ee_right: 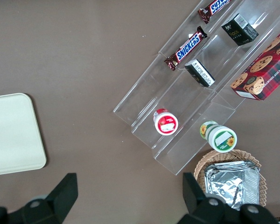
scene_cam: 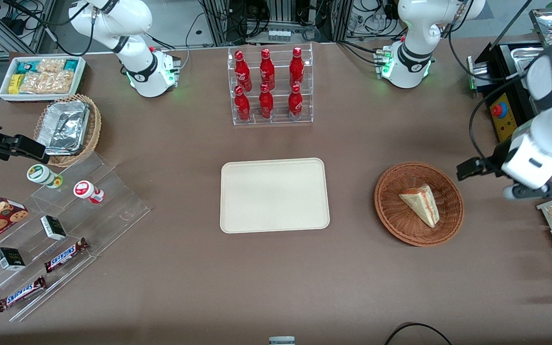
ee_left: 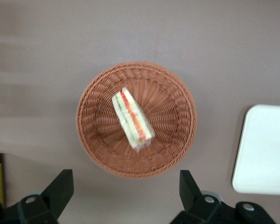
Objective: Place sandwich from basket to tray
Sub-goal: 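Move the left gripper over the wicker basket toward the wrapped sandwich, then lower the left gripper and close it on the wrapped sandwich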
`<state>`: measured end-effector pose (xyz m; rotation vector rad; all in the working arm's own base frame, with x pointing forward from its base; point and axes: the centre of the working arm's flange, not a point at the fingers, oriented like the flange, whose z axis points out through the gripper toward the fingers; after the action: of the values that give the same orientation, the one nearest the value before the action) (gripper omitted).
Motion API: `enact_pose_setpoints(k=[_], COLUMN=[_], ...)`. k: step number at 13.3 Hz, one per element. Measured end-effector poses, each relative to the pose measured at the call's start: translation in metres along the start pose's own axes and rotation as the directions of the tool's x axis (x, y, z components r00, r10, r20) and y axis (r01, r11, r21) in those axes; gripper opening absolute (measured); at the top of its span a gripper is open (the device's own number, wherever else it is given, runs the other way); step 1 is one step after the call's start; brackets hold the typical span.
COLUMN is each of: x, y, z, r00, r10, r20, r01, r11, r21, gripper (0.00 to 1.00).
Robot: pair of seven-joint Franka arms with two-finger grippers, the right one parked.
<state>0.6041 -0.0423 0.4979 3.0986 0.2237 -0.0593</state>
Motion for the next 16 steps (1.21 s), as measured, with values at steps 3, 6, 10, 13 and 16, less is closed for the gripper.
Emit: enact_pose_setpoints(k=[3, 6, 10, 13, 16], x=[-0.001, -0.012, -0.029, -0.040, -0.045], y=[0.025, 0.026, 0.014, 0.003, 0.001], z=[0.053, 0.099, 0.142, 0.170, 0.189], r00=[0.994, 0.985, 0.972, 0.963, 0.961], r10=[-0.097, -0.165, -0.223, -0.257, -0.267], r20=[-0.041, -0.050, -0.073, -0.083, -0.073], r01=[0.096, 0.164, 0.222, 0.255, 0.266], r11=[0.995, 0.986, 0.975, 0.966, 0.964], r21=[-0.014, -0.018, -0.027, -0.032, -0.026], gripper=[1.00, 1.00, 1.00, 1.00, 1.00])
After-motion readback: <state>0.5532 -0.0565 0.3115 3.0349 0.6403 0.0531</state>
